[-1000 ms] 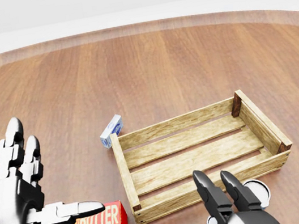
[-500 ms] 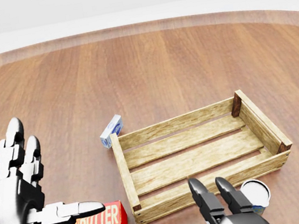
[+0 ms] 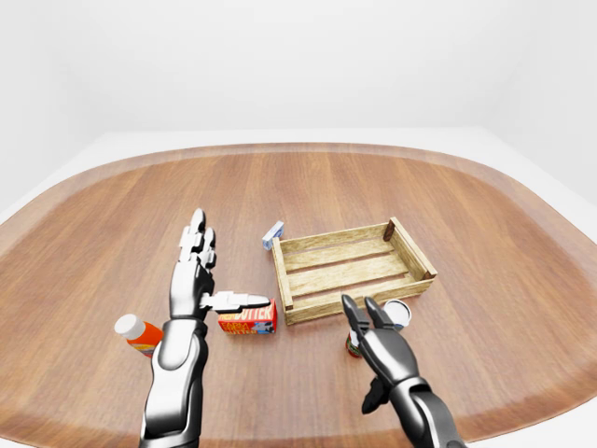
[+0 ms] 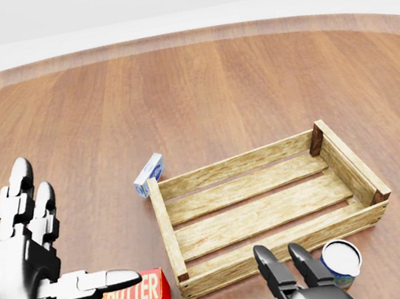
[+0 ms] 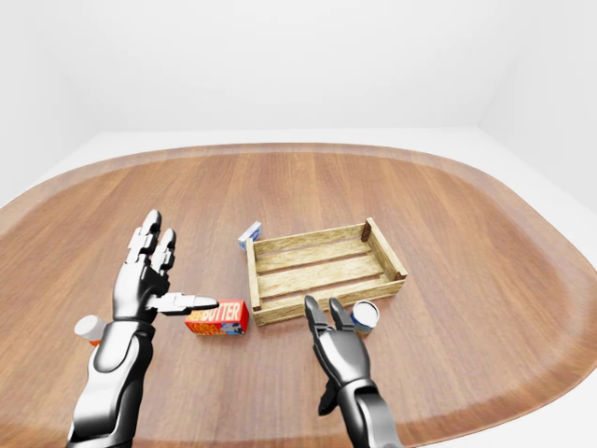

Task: Pick up the tomato sauce, and put it in the wooden tray.

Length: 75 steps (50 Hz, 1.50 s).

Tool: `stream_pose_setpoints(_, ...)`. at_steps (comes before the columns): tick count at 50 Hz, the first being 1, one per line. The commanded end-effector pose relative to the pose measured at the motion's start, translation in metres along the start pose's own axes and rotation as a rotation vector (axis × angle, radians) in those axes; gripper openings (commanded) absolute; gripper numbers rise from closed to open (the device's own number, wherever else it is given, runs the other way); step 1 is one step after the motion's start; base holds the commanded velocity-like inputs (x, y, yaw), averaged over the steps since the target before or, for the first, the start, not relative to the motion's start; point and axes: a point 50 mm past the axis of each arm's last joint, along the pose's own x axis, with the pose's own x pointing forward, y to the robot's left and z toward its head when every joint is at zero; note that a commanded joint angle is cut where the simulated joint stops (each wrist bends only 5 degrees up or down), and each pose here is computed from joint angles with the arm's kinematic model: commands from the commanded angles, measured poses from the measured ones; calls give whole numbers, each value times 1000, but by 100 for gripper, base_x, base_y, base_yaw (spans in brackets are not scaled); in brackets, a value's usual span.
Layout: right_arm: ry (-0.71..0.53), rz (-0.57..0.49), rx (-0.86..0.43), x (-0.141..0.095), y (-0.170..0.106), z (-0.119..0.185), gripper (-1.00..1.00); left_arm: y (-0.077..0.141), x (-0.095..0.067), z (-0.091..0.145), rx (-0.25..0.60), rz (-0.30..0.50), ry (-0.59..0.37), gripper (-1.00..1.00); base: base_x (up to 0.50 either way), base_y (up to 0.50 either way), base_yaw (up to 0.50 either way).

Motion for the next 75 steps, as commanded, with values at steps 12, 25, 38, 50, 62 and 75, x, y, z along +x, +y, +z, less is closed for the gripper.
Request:
stream_pose_setpoints(12, 30, 22, -28, 10, 17, -10, 100, 0, 0, -1, 2, 2, 5, 100, 0, 0, 0)
stream_pose_setpoints(25, 45, 32, -44, 15, 24, -11, 100, 0, 1, -2, 1, 2, 7, 100, 0, 0, 0)
stream_pose_setpoints(38, 54, 50, -55, 15, 30, -14, 100, 0, 0, -1, 1, 1, 6, 100, 0, 0, 0)
stream_pose_setpoints(50, 63, 41, -91, 15, 29, -18, 100, -1, 0, -1, 3, -3, 4, 100, 0, 0, 0)
stream_pose_setpoints(62, 62, 47, -99, 16, 30, -18, 100, -1, 1, -3, 2, -3, 14, 100, 0, 0, 0)
stream_pose_setpoints(75, 58, 36, -131, 16, 29, -17, 100, -1, 0, 0, 3, -2, 1, 100, 0, 0, 0)
